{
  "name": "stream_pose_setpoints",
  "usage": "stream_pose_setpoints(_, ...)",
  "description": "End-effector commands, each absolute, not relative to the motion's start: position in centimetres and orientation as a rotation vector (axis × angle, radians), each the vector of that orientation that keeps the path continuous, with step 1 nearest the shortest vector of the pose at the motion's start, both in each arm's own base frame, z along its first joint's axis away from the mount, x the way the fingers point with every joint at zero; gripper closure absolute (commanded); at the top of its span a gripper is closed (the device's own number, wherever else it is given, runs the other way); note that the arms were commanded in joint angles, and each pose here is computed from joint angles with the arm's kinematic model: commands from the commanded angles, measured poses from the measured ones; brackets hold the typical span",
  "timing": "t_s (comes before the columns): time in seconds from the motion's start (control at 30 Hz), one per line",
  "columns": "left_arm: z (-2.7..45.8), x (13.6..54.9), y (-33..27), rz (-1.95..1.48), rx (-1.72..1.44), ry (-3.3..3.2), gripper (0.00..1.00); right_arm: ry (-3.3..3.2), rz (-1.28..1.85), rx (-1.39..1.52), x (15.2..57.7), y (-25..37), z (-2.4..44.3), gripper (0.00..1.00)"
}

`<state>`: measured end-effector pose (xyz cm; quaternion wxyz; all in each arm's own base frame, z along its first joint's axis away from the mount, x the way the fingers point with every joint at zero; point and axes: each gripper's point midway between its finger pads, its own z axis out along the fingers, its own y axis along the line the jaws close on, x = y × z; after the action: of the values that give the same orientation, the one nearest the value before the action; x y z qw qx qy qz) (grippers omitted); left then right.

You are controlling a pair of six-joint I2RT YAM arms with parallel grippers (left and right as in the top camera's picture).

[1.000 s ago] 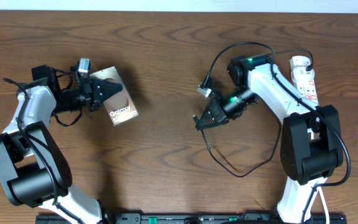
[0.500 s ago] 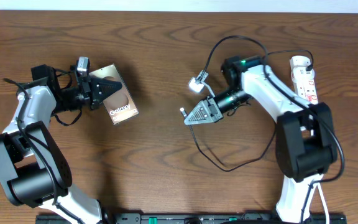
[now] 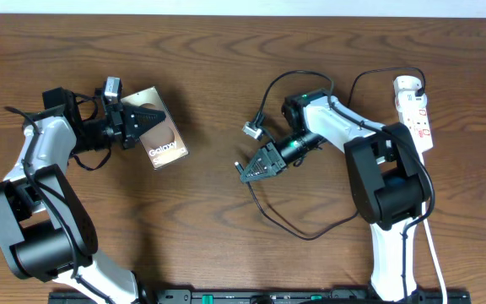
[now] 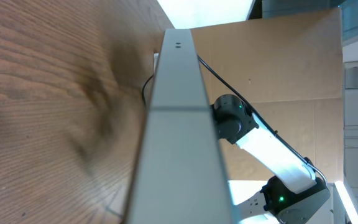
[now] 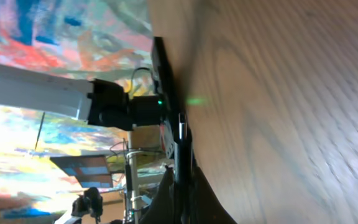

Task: Plug charger to phone and switch on socket

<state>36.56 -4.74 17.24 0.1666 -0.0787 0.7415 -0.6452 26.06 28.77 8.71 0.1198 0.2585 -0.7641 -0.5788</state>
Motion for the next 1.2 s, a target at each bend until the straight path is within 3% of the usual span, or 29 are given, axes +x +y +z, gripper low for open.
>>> stream_pose_setpoints(0.0,18.6,36.7,-4.6,-1.869,-0.186,2.040,0.93,-2.267,-1.626,0.690,26.4,28.3,8.4,0.99)
stream_pose_setpoints(0.1,18.6,36.7,-4.6,-1.868,-0.184,2.039,0.93,-2.251,-1.675,0.701,26.6,28.5,8.9,0.99)
stream_pose_setpoints(0.2,18.6,36.7,-4.6,-1.864,-0.178,2.037,0.93,-2.149,-1.916,0.783,26.6,29.6,11.4,0.99)
stream_pose_setpoints(0.37,18.6,36.9,-4.6,-1.854,-0.162,2.032,0.93,-2.000,-2.210,1.077,24.7,31.3,14.3,0.99)
stream_pose_setpoints(0.77,18.7,37.4,-4.4,-1.812,-0.097,2.011,0.92,-1.772,-2.226,1.373,19.6,36.2,14.1,0.99)
stream_pose_setpoints(1.17,18.7,37.6,-4.3,-1.793,-0.067,2.001,0.93,-1.831,-2.220,1.286,25.2,38.5,14.0,0.99)
